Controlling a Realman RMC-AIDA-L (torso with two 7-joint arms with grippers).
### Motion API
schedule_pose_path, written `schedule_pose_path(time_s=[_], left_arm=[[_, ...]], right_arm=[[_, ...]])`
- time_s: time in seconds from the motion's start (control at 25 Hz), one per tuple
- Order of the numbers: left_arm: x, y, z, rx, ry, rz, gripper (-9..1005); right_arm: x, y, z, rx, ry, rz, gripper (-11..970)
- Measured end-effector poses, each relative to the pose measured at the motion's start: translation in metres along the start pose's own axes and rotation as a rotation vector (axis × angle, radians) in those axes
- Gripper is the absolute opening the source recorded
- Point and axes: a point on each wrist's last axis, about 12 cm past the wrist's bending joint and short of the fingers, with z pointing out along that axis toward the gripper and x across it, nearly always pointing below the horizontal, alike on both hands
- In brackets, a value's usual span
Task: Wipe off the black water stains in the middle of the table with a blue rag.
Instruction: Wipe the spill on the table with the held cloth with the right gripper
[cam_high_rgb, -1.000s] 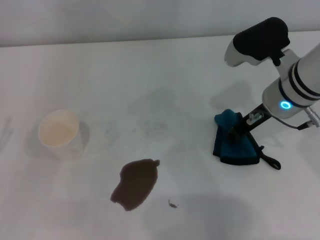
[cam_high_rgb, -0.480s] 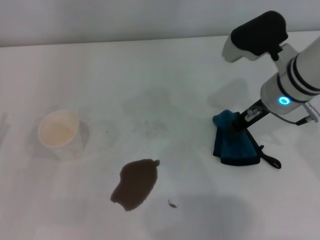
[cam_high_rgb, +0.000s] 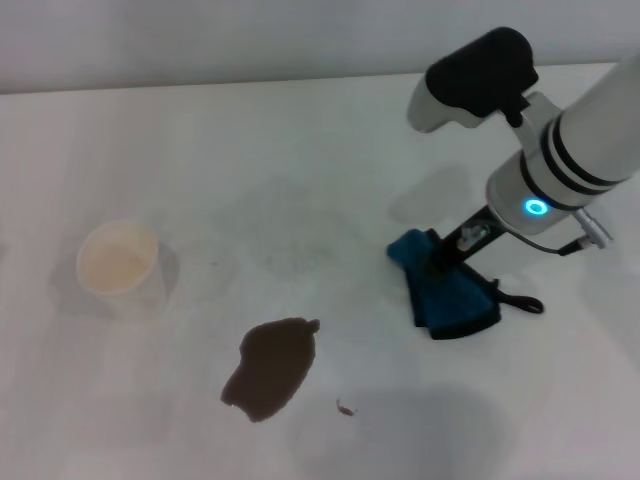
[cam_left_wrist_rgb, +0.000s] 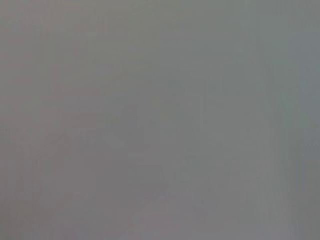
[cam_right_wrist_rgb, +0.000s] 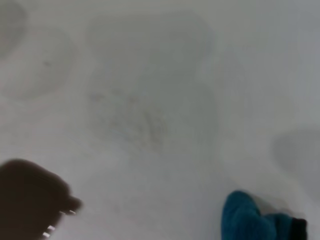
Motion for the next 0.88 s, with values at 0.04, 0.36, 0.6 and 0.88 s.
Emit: schedule_pose_path(time_s=[0.04,0.36,0.6,0.88], left_arm=[[0.000,0.000,0.001,0.000,-0.002,0.000,891],[0.003,-0.002,0.011,0.003,0.011,-0.003,890],[0.005,-0.004,0.018,0.008,0.027,-0.006,890],[0.005,-0.006,0.018,0.020,0.029,-0.007,890]], right_arm=[[-0.003,0.002,-0.001,-0.008,-0.008,-0.009,55],[-0.023,0.029,0.003,-0.054,-0.029,-0.100,56],[-0.032,0.047,0.007,-0.087,-0.048,-0.141,56],[-0.037,0.073,0.015,-0.094,-0.022,-0.197,55]])
